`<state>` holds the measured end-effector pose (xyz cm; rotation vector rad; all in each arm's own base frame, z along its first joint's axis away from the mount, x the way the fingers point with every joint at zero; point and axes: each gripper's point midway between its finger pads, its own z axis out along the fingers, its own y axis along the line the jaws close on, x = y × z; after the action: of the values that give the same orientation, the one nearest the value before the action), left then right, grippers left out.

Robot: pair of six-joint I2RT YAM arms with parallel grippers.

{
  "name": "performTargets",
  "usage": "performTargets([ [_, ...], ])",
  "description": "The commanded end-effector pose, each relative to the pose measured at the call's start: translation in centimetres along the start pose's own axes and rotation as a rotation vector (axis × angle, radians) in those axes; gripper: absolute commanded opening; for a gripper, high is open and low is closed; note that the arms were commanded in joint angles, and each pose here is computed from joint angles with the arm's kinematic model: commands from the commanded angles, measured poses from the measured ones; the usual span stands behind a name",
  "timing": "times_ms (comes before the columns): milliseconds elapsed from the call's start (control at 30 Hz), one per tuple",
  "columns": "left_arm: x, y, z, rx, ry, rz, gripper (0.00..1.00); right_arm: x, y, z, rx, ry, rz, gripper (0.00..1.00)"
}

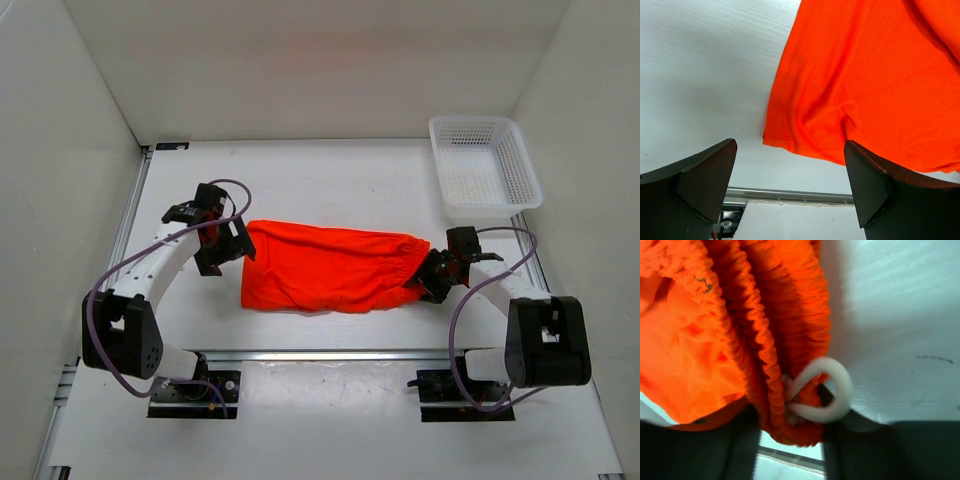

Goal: Fold and stack the shorts
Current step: Fold the shorts

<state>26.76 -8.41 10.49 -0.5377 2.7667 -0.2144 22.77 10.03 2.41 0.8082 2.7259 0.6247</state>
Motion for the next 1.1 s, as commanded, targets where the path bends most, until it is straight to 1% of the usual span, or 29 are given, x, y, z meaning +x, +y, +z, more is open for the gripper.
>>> performTargets([
  [0,-1.3,-0.6,-1.8,0.025,-0.073,0.012,1.0,-1.9,0.9,0.7,-0.028,-0.057,-0.003,0.44],
  [67,-1.3,-0.6,-1.8,0.025,-0.073,0.012,1.0,-2.2,0.4,0.2,0.014,-0.065,-0.026,0.29],
  [100,-1.3,-0.6,-1.8,0.025,-0.073,0.012,1.0,-3.2,0.9,-0.3,0.021,-0.091,-0.042,0.16],
  [133,-1.3,-0.6,-1.8,0.025,-0.073,0.012,1.0,-3.8,0.6,-0.6,0.054,-0.114,-0.068,0.11],
  [167,-1.3,-0.6,-1.8,0.025,-0.073,0.012,1.0,-3.8,0.3,-1.0,0.083,-0.109,-0.077,0.07],
  [200,-1.5,-0.7,-2.0,0.03,-0.081,0.012,1.0,-4.4,0.5,-1.6,0.091,-0.129,-0.095,0.0],
  [267,-1.6,-0.6,-1.8,0.029,-0.07,0.013,1.0,-5.5,1.0,-2.7,0.109,-0.152,-0.142,0.0],
  [333,-2.3,-0.7,-2.0,0.033,-0.083,0.015,1.0,-6.8,2.8,-4.2,0.099,-0.2,-0.22,0.0],
  [433,-2.6,-0.7,-2.2,0.042,-0.088,0.015,1.0,-6.7,5.2,-5.9,0.092,-0.216,-0.327,0.0],
  [467,-2.8,-0.5,-2.2,0.039,-0.09,0.005,1.0,-7.6,6.9,-7.0,0.087,-0.253,-0.38,0.0],
  [500,-3.3,-0.3,-2.4,0.039,-0.101,0.005,1.0,-6.3,8.0,-6.9,0.101,-0.225,-0.445,0.0],
  [533,-3.3,-0.3,-2.4,0.039,-0.101,0.005,1.0,-6.1,9.0,-7.2,0.112,-0.232,-0.479,0.0],
  [567,-3.3,-0.1,-2.2,0.038,-0.091,0.003,1.0,-6.4,11.0,-8.0,0.109,-0.259,-0.526,0.0],
  [600,-3.6,0.3,-2.2,0.033,-0.094,-0.011,1.0,-4.8,12.2,-8.1,0.118,-0.241,-0.591,0.0],
  [633,-3.7,0.4,-2.2,0.038,-0.092,-0.007,1.0,-4.7,12.9,-8.3,0.141,-0.264,-0.622,0.0],
  [667,-3.8,0.6,-2.2,0.035,-0.094,-0.015,1.0,-3.7,15.2,-8.3,0.124,-0.263,-0.68,0.0],
  [733,-4.0,1.3,-2.5,0.035,-0.095,-0.031,1.0,-2.5,16.5,-8.3,0.149,-0.252,-0.738,0.0],
  [767,-4.1,1.2,-2.5,0.049,-0.088,-0.04,1.0,-1.3,18.4,-8.0,0.153,-0.263,-0.799,0.0],
  [800,-4.1,1.3,-2.6,0.054,-0.086,-0.048,1.0,-0.6,19.2,-7.8,0.162,-0.263,-0.822,0.0],
  [833,-3.8,1.9,-2.4,0.054,-0.065,-0.071,1.0,0.3,19.3,-6.6,0.203,-0.236,-0.857,0.0],
  [867,-3.9,2.0,-2.4,0.061,-0.062,-0.082,1.0,2.3,20.4,-6.3,0.194,-0.226,-0.908,0.0],
  [900,-3.8,2.2,-2.5,0.063,-0.05,-0.094,1.0,2.9,22.1,-6.4,0.167,-0.241,-0.929,0.0],
  [933,-3.8,2.7,-2.4,0.067,-0.041,-0.108,1.0,3.7,22.2,-5.1,0.202,-0.226,-0.95,0.0],
  [967,-3.8,2.6,-2.7,0.088,-0.044,-0.116,1.0,5.8,22.8,-4.7,0.195,-0.201,-1.001,0.0],
  [1000,-3.7,3.0,-2.5,0.081,-0.038,-0.127,1.0,6.3,24.4,-4.8,0.169,-0.223,-1.016,0.0],
  [1033,-4.0,3.3,-2.9,0.089,-0.05,-0.142,1.0,7.1,24.1,-3.7,0.21,-0.2,-1.044,0.0],
  [1067,-4.1,3.5,-2.9,0.087,-0.053,-0.15,1.0,8.5,24.6,-3.4,0.206,-0.195,-1.081,0.0],
])
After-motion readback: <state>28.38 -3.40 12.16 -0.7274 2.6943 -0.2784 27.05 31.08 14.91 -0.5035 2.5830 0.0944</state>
